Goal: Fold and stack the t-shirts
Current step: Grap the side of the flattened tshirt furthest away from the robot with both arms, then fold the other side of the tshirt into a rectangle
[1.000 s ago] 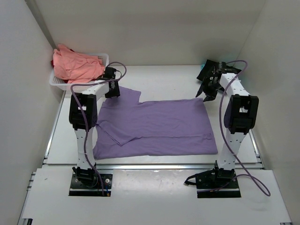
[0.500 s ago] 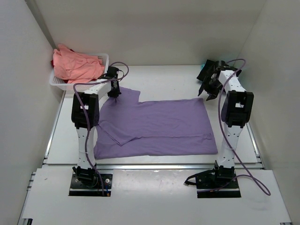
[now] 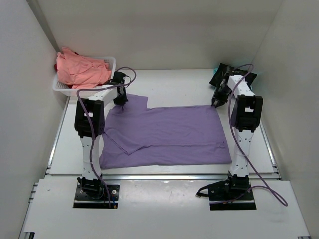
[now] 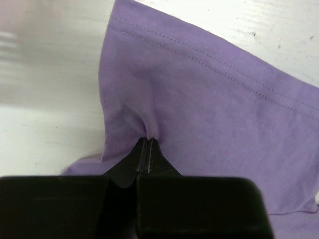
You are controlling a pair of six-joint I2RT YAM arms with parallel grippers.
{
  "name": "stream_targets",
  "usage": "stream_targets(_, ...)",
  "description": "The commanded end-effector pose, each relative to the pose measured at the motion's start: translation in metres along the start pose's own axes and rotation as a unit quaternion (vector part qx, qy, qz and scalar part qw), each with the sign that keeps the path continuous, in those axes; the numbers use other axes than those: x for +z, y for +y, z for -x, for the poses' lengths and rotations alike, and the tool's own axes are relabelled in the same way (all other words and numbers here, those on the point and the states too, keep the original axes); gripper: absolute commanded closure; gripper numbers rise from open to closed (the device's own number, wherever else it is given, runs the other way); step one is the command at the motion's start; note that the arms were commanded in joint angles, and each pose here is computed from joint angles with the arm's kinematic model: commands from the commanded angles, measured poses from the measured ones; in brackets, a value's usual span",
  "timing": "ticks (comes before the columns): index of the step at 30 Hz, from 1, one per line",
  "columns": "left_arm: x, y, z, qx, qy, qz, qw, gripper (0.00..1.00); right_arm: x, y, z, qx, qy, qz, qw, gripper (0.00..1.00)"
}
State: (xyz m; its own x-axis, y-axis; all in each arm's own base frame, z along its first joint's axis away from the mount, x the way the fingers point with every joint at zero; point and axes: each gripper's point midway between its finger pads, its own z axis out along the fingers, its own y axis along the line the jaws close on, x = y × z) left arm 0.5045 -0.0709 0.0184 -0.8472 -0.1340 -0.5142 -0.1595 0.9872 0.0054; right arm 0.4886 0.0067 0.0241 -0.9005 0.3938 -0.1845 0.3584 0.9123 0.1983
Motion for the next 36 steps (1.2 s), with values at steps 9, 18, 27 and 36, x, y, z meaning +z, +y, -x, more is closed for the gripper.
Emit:
stream_targets(9, -0.060, 0.011, 0.028, -0.025, -0.035, -0.030, 0.999, 1.00, -0.026, 0.002, 0.010, -0.031, -0.035, -0.025, 0.999, 1.00)
stream_targets(18, -0.109, 0.035, 0.000, -0.028, -0.049, -0.042, 0.997, 1.00, -0.064, -0.028, 0.004, -0.021, -0.061, -0.050, 0.997, 1.00)
stream_targets(27, -0.134, 0.047, -0.065, -0.025, -0.032, -0.047, 0.998, 1.00, -0.088, -0.043, -0.054, -0.025, -0.079, -0.037, 0.996, 1.00)
stream_targets(36, -0.151, 0.062, -0.114, -0.019, -0.031, -0.036, 0.999, 1.00, -0.088, -0.067, -0.135, -0.028, -0.064, -0.033, 0.997, 1.00)
